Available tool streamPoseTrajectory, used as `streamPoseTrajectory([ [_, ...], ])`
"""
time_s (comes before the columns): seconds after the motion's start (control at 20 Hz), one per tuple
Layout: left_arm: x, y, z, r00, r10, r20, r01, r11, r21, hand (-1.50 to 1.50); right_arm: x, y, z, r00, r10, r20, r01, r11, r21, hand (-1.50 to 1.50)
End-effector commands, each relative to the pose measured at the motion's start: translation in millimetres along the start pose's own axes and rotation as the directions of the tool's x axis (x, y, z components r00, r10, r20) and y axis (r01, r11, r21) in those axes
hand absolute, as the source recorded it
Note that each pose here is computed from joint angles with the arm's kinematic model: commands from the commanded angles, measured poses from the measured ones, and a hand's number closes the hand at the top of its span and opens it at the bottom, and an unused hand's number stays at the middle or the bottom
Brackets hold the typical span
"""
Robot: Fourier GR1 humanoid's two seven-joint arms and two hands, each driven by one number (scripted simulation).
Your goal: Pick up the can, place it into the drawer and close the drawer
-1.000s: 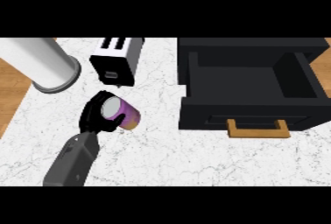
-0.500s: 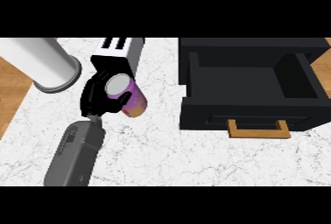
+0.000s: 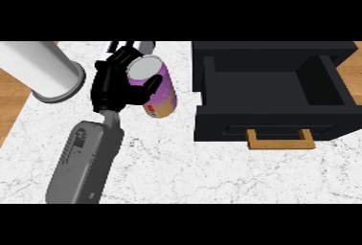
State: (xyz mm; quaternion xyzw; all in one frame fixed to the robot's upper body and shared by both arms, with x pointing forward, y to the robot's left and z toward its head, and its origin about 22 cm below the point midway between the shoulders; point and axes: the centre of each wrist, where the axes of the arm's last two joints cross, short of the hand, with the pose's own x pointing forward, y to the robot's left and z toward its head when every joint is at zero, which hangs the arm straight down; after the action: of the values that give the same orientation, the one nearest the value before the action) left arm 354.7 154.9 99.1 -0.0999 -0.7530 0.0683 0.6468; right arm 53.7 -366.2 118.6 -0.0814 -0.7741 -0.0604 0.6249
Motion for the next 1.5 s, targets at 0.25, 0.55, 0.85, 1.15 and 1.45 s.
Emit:
streamPoseTrajectory([
  [0.25, 32.2, -56.9, -13.3, 1.0, -0.009, 0.007, 0.009, 1.0, -0.026, 1.5, -1.9, -1.4, -14.3, 1.0, -0.017, 0.014, 0.017, 1.0, 0.002, -1.5],
  [0.55, 56.2, -103.2, -44.0, 0.999, -0.036, 0.022, 0.037, 0.999, -0.015, 1.5, -0.3, 14.0, -19.8, 1.0, -0.016, 0.016, 0.015, 0.999, 0.031, -1.5],
  [0.85, 53.0, -130.4, -54.1, 0.997, -0.072, 0.039, 0.072, 0.997, -0.013, 1.5, 2.6, 9.0, -13.1, 0.999, -0.035, 0.025, 0.034, 0.999, 0.024, -1.5],
  [1.15, 61.1, -149.4, -66.9, 0.996, -0.087, 0.018, 0.087, 0.996, -0.018, 1.5, -3.5, 4.6, -26.1, 1.0, -0.015, 0.013, 0.015, 0.999, 0.031, -1.5],
  [1.45, 67.8, -165.8, -73.0, 0.997, -0.074, -0.024, 0.073, 0.997, -0.036, 1.5, 2.3, 10.0, -25.0, 1.0, -0.021, 0.021, 0.021, 1.0, 0.006, -1.5],
])
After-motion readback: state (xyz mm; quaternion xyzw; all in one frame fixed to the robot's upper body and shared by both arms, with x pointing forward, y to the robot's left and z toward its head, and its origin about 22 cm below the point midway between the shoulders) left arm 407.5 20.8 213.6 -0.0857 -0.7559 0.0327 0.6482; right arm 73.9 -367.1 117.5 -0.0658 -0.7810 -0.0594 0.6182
